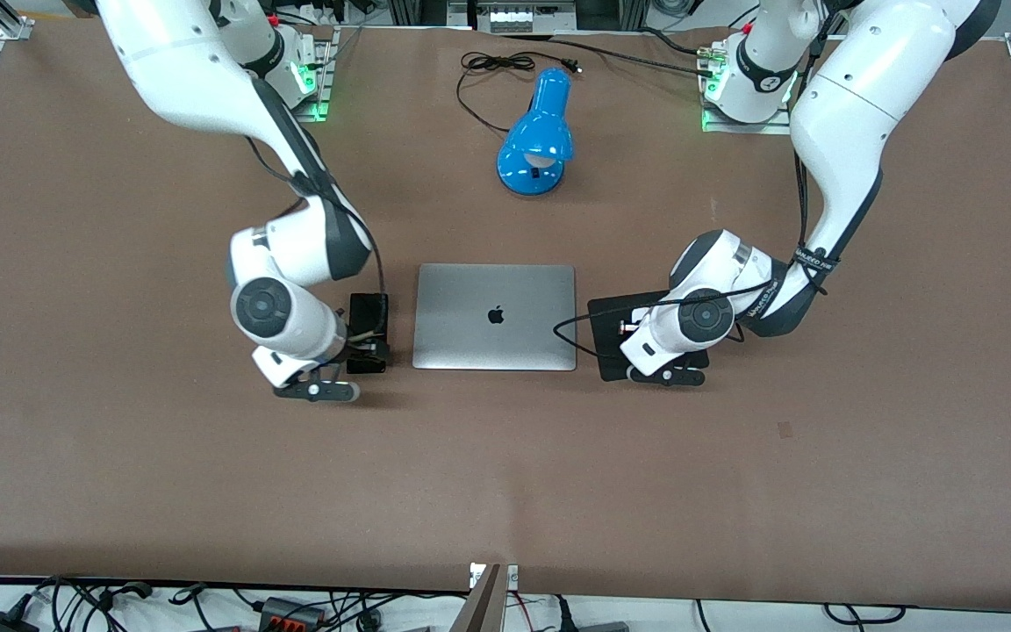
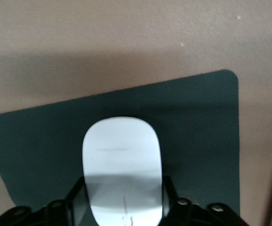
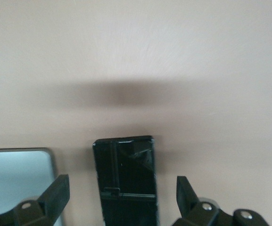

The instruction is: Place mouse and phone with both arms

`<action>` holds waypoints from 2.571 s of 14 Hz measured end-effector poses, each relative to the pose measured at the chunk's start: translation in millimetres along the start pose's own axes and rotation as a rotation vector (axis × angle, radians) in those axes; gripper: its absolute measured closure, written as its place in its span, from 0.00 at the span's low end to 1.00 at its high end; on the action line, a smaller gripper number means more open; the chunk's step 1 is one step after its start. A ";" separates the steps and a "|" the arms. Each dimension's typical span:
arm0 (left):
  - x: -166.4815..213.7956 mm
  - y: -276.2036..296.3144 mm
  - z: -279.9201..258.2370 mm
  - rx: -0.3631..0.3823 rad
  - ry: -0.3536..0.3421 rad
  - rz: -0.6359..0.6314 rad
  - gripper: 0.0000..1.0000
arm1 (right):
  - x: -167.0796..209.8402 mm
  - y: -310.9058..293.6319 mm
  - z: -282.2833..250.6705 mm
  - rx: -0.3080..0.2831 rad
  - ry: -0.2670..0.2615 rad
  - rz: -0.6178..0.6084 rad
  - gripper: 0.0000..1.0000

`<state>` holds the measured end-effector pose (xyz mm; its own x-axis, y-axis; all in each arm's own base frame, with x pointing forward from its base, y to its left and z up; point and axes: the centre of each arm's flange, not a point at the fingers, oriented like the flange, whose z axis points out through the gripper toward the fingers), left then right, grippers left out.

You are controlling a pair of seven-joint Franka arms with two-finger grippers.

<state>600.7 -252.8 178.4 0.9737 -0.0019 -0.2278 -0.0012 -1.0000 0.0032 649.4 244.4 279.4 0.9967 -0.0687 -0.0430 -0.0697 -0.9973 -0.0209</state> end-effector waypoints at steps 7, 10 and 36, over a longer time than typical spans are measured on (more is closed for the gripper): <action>30.0 -92.9 -175.8 0.075 0.015 -0.114 0.00 | 12.5 138.5 -196.6 0.023 0.037 0.040 0.00; 11.3 -164.6 -269.7 0.077 0.123 -0.139 0.00 | 19.2 205.5 -233.7 0.021 0.013 0.047 0.00; -118.8 -170.0 -379.5 0.020 0.227 -0.108 0.00 | -71.2 269.5 -302.2 -0.030 0.081 -0.095 0.00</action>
<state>571.7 -81.4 574.5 0.9946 0.1037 -0.0013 0.1037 -0.9942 -0.0287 572.2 -26.7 578.7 0.9989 0.0257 0.0388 0.0253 -0.9996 0.0091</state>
